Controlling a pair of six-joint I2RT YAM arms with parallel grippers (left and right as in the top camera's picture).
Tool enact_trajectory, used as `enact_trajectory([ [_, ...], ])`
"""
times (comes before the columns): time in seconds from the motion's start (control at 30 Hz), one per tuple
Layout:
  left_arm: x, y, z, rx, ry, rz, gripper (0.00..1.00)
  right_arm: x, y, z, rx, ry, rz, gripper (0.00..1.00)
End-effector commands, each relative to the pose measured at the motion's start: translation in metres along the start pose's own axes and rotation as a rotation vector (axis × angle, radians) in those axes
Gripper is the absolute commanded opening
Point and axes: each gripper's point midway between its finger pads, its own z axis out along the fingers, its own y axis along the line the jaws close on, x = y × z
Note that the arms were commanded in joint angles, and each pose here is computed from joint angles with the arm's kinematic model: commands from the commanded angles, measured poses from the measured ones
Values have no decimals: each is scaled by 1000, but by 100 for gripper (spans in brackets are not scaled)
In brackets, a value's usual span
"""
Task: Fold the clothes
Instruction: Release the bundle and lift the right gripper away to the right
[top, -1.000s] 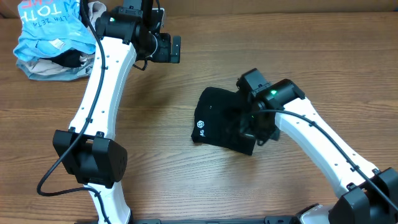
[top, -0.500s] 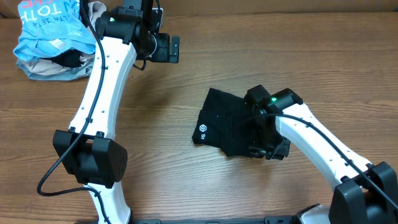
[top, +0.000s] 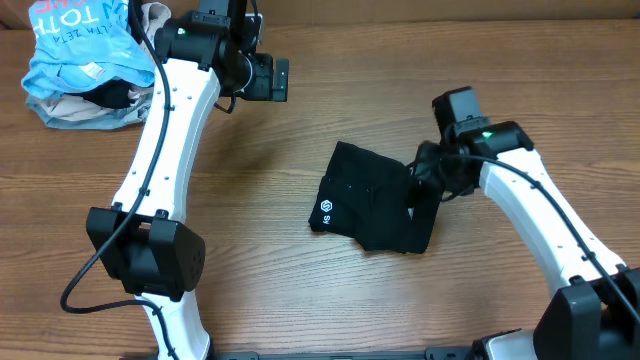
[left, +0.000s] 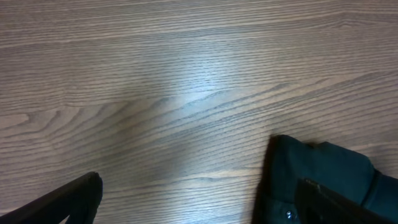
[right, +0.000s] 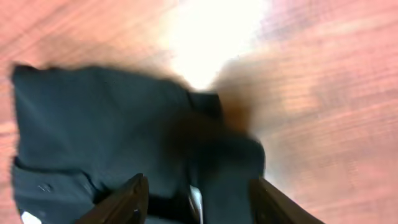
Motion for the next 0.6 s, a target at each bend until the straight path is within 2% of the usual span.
enact_trajectory([
  [0.0,-3,-1,4,-7,-2,23,100,-3,10,9,-43,27,-39,55],
  [0.13,-3,-1,4,-7,-1,24,100,4,15,37,-56,97,-37,54],
  [0.23,-3,-1,4,-7,-2,23,100,-3,18,45,-64,77,-35,45],
  [0.27,-3,-1,4,-7,-2,23,100,-8,19,45,-67,59,-35,37],
  [0.33,-3,-1,4,-7,-2,23,100,-18,15,45,-60,25,-24,5],
  [0.43,-4,-1,4,-6,-6,24,100,-25,-4,45,-7,8,32,4],
  [0.57,-4,-1,5,-6,-7,24,100,-17,-38,48,86,47,80,4],
])
